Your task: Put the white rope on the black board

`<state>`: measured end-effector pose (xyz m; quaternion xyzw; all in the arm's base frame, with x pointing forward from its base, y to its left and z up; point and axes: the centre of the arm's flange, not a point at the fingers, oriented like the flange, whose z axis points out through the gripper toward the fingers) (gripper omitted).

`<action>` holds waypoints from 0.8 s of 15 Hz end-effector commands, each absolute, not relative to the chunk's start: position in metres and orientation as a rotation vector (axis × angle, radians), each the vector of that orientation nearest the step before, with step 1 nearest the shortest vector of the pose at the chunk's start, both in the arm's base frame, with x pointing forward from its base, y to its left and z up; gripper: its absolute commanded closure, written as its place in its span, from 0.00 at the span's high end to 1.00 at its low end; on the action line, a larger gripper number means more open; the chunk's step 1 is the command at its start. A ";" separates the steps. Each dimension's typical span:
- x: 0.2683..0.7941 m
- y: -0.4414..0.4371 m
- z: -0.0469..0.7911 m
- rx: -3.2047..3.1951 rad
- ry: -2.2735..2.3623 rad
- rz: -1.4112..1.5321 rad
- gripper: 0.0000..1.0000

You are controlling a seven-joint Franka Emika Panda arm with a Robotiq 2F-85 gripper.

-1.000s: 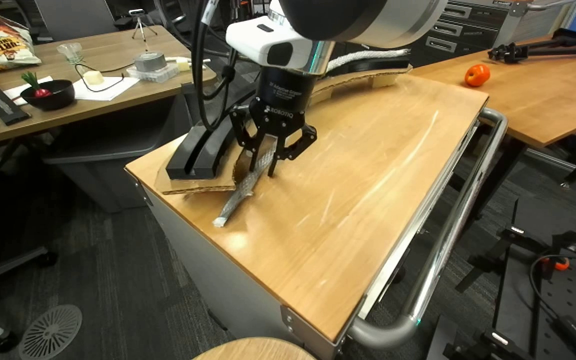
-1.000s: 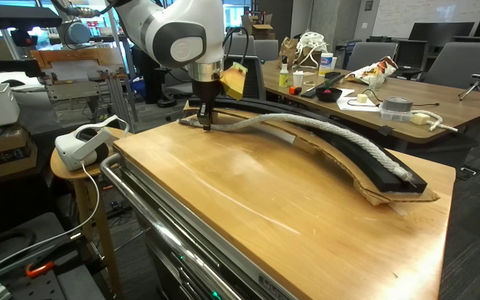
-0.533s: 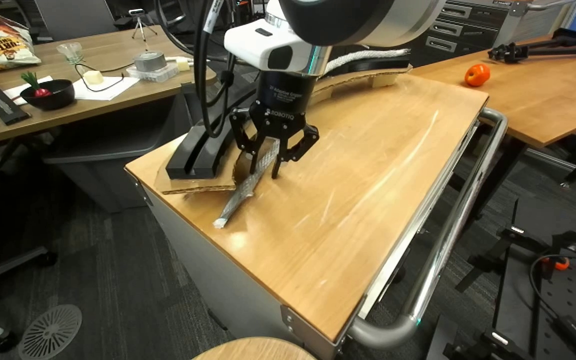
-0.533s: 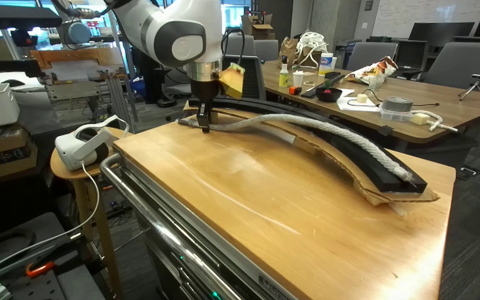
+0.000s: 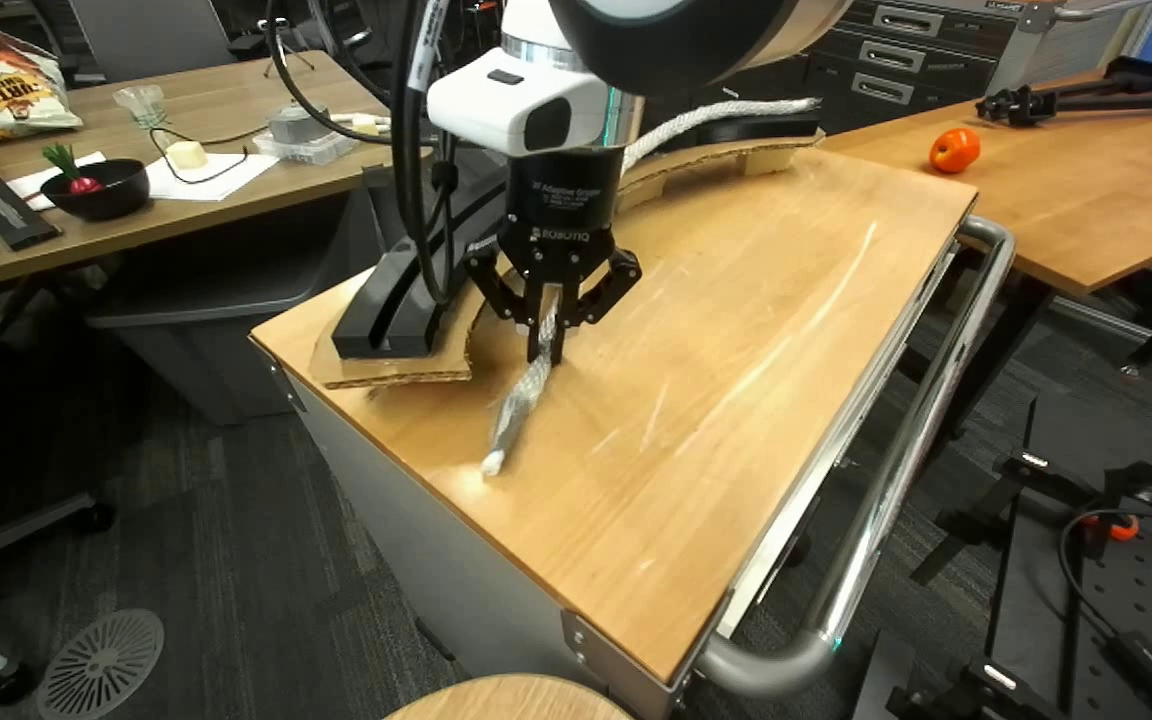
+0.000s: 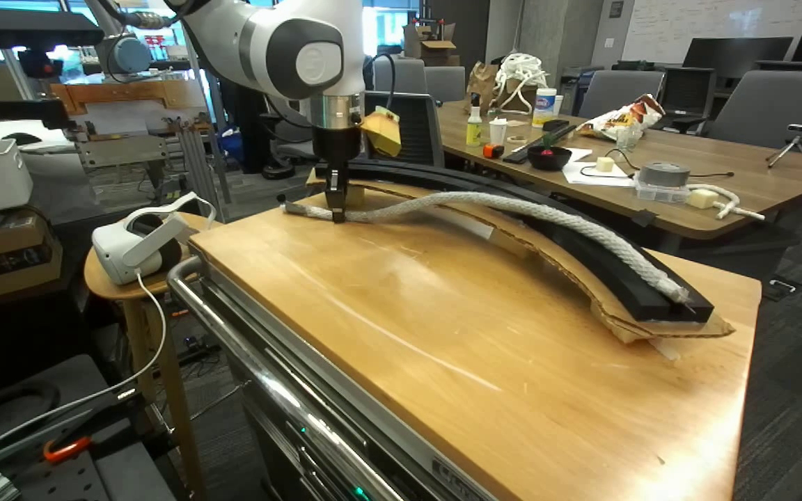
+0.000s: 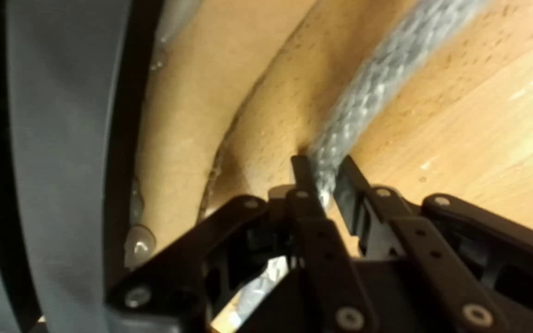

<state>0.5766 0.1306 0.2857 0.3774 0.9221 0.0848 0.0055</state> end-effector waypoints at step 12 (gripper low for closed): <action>0.578 0.086 0.347 1.242 2.693 0.402 0.11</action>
